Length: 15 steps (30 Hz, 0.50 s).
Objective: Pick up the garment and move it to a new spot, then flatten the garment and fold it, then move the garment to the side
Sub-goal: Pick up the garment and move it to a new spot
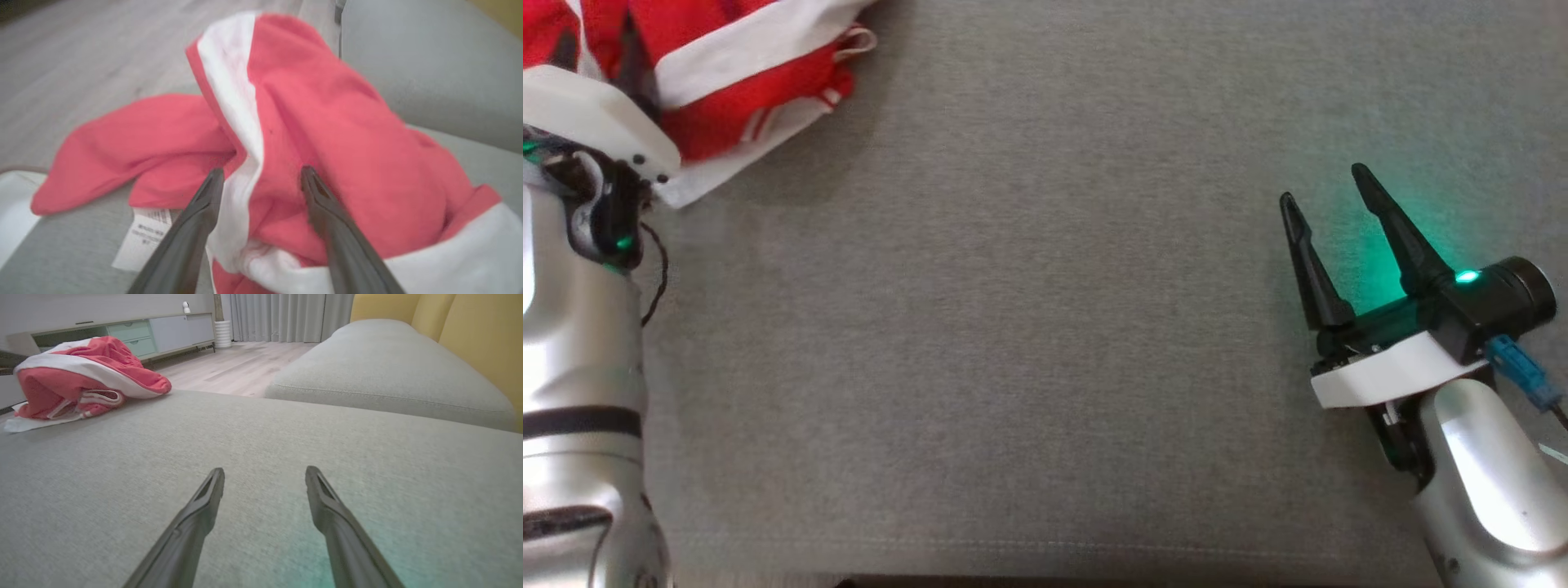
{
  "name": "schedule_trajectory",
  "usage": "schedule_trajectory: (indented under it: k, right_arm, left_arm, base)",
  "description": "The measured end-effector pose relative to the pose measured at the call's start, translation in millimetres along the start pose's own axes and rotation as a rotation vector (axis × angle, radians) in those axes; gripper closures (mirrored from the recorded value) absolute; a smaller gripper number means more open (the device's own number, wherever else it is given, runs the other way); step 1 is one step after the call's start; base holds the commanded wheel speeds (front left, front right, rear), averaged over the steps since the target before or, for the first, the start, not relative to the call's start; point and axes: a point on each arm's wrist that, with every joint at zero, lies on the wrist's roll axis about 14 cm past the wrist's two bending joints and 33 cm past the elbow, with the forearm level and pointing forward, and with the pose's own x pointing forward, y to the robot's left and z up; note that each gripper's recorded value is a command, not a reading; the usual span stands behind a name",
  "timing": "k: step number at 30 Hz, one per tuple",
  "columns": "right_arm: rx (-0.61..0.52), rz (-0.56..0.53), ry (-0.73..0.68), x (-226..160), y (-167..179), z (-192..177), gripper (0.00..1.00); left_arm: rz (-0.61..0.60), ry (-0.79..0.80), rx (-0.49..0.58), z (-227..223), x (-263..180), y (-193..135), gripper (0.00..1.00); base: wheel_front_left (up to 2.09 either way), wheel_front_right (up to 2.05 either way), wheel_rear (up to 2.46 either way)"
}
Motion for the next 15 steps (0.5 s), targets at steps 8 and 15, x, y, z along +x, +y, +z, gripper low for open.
schedule_trajectory:
  k: [8, 15]
  right_arm:
    - [-0.025, -0.051, -0.003, -16.5, -16.1, 7.6, 0.0]
    - [-0.014, -0.078, -0.03, -35.7, -9.8, 23.3, 0.0]
  left_arm:
    - [-0.016, 0.029, 0.003, -8.5, 4.4, -7.7, 1.0]
    - [-0.07, -0.207, 0.088, 76.1, -14.4, -16.2, 1.0]
  base:
    - [0.0, 0.0, 0.0]
    - [0.0, 0.0, 0.0]
